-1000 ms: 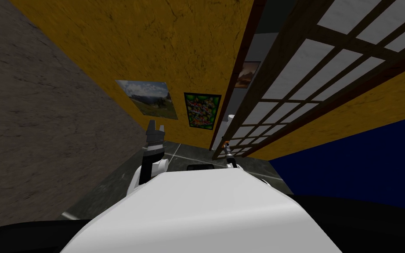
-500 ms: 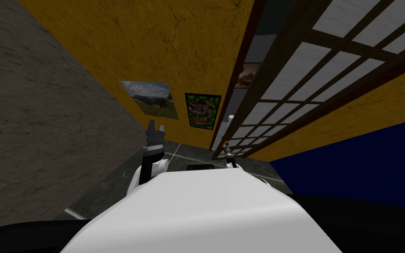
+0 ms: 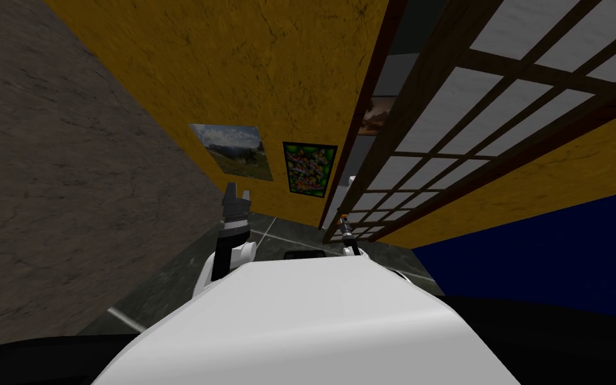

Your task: Pull the door open

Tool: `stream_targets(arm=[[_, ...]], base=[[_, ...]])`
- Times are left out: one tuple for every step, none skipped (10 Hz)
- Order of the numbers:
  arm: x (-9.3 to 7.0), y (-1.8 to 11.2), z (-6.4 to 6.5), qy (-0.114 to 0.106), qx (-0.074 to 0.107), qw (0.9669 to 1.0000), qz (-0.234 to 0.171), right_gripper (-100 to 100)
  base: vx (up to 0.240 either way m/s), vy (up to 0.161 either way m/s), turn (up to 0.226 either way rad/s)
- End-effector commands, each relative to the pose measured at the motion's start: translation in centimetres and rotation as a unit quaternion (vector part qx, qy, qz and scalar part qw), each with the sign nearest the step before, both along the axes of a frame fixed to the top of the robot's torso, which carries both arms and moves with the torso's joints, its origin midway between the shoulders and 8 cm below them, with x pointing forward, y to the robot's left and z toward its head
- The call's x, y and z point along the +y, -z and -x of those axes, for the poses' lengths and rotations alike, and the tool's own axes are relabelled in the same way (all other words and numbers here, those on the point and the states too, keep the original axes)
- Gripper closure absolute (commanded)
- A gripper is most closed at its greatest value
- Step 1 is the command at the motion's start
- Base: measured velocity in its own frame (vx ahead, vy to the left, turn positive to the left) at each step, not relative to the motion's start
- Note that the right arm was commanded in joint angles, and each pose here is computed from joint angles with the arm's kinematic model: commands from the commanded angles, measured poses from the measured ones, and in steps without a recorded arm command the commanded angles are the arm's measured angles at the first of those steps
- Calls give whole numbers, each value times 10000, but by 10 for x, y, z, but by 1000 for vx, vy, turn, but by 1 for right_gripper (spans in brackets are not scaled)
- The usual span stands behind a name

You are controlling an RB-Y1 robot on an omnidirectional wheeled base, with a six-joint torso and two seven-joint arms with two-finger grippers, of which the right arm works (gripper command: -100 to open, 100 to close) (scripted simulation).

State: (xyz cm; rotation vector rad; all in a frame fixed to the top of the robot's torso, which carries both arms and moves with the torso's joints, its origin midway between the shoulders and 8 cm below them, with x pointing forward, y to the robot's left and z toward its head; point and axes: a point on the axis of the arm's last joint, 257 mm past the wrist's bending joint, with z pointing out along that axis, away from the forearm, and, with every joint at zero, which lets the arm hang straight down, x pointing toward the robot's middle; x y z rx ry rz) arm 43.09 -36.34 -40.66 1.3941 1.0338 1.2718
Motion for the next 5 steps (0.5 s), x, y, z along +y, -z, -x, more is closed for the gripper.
stream_targets(arm=[[-15, -1, 3, 146, -19, 9996, -259, 100], [-15, -1, 3, 146, -23, 9994, -298, 100], [-14, -1, 2, 155, -52, 9986, -512, 100], [-13, -1, 1, 163, -76, 9976, -676, 100], [-13, 0, 1, 167, -71, 9972, -724, 100]], base=[[-8, -22, 44], [-7, -21, 14], [-10, -19, 42], [-17, -23, 51], [-13, -21, 36]])
